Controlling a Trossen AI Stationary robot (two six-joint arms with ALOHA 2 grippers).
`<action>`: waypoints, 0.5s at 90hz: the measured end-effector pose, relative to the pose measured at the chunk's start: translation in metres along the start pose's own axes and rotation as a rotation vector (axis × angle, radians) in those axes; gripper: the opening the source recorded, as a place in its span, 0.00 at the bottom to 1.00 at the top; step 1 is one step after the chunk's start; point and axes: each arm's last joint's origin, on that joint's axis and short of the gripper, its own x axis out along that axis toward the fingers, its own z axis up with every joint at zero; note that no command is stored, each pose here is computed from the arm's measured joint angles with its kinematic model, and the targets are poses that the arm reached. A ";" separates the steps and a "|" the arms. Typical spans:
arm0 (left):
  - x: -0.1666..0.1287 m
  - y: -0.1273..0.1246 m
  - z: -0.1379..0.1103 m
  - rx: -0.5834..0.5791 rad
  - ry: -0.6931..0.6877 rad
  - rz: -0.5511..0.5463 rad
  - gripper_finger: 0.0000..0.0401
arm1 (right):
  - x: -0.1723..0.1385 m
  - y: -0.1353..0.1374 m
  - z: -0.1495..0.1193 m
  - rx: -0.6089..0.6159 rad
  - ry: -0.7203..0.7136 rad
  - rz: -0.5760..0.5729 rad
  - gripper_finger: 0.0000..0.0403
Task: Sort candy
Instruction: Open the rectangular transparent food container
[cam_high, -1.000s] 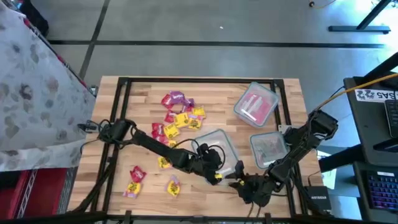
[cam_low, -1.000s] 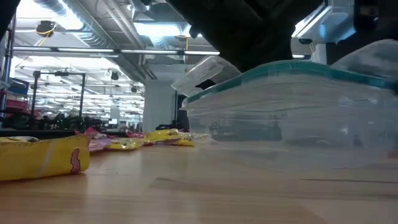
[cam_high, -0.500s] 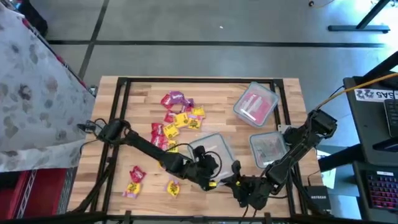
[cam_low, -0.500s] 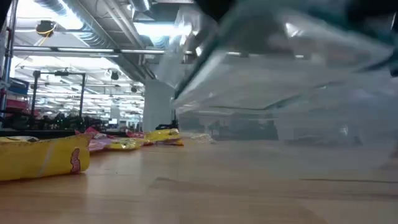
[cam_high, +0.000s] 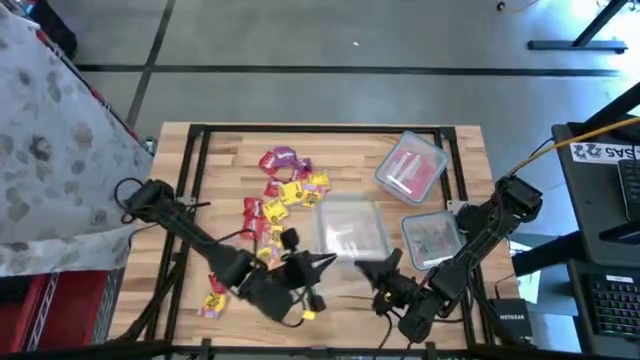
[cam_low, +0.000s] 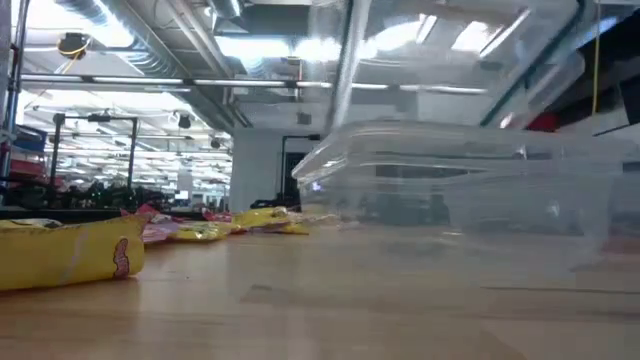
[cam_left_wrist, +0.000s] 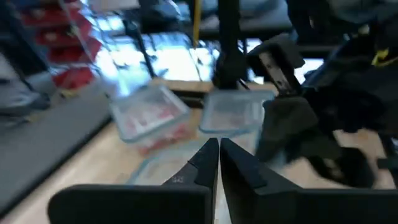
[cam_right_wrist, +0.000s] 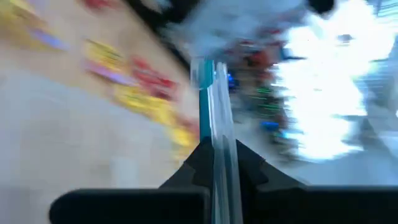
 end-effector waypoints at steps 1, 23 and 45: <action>-0.001 -0.001 0.000 0.004 -0.002 0.005 0.00 | 0.001 -0.001 0.000 -0.016 0.010 -0.019 0.00; -0.013 -0.008 -0.017 -0.029 0.004 0.011 0.00 | 0.036 -0.035 -0.028 -0.268 0.197 -0.118 0.00; -0.014 -0.009 -0.036 -0.077 0.039 0.013 0.00 | 0.078 -0.072 -0.093 -0.087 0.514 0.014 0.00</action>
